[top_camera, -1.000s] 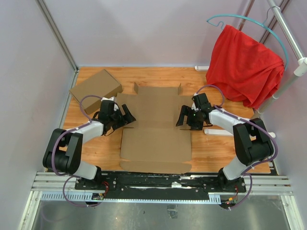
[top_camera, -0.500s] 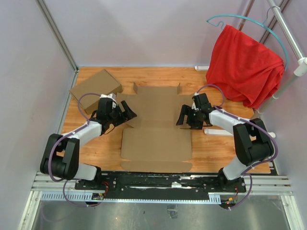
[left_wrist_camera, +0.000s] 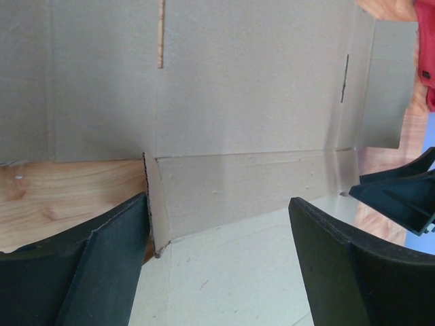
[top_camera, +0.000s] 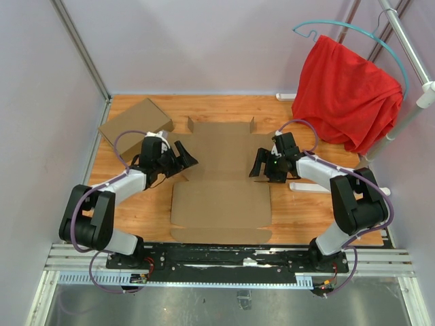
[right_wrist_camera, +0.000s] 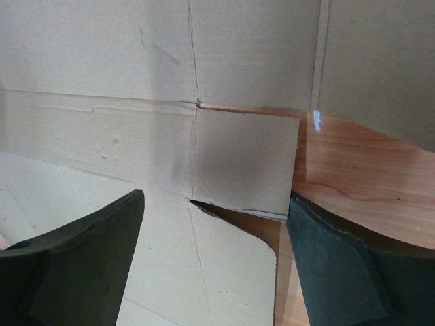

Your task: Fold the paper box

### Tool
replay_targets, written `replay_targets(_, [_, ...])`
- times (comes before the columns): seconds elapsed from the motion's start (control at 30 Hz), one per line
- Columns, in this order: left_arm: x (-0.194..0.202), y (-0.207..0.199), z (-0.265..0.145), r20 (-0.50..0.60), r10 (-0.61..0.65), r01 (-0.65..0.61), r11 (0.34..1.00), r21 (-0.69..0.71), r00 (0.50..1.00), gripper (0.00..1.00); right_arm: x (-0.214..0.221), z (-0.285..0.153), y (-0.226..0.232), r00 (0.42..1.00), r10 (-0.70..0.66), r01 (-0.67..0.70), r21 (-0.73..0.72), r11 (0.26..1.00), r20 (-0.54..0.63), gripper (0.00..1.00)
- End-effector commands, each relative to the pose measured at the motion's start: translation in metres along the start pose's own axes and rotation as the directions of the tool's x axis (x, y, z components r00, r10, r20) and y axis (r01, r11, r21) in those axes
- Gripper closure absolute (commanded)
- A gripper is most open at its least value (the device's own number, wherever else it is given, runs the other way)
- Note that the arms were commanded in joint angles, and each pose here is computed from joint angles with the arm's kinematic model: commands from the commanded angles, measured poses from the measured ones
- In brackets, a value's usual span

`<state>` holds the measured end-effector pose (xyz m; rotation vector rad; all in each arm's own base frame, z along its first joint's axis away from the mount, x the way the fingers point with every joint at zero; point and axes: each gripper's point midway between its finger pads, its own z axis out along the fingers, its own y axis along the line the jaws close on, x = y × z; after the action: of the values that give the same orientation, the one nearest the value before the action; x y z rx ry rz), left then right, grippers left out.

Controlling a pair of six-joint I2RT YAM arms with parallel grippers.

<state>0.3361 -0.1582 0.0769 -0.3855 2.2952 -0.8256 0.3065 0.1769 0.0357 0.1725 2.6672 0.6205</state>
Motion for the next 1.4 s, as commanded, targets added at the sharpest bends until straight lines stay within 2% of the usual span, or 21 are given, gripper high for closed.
replay_targets(0.0, [-0.012,-0.025,0.003,0.017,0.035,-0.036,0.997,0.068,0.999,0.15,0.004,-0.005,-0.017,1.0,0.013,-0.013,0.08,0.997,0.0,0.15])
replay_targets(0.27, [-0.007,-0.028,0.012,-0.009,0.082,-0.082,0.996,0.046,0.997,0.15,-0.006,-0.011,-0.015,0.999,-0.029,0.026,0.117,0.993,0.026,0.16])
replay_targets(0.67, [0.008,-0.019,0.026,-0.053,0.078,-0.076,0.996,0.036,0.996,0.16,-0.01,-0.004,0.007,0.998,-0.056,0.055,0.04,0.998,0.015,0.16])
replay_targets(0.9, [0.016,-0.015,0.032,-0.075,0.081,-0.079,0.996,0.031,0.994,0.16,-0.007,0.0,0.009,0.998,-0.062,0.063,0.053,0.997,-0.007,0.16])
replay_targets(1.17, [0.018,-0.012,0.035,-0.08,0.079,-0.078,0.997,0.021,0.994,0.16,0.0,-0.002,-0.013,0.998,-0.052,0.056,0.177,0.983,-0.023,0.16])
replay_targets(1.37, [0.019,-0.01,0.035,-0.084,0.081,-0.08,0.997,0.017,0.993,0.16,0.008,0.005,-0.01,0.998,-0.048,0.054,0.131,0.99,-0.045,0.16])
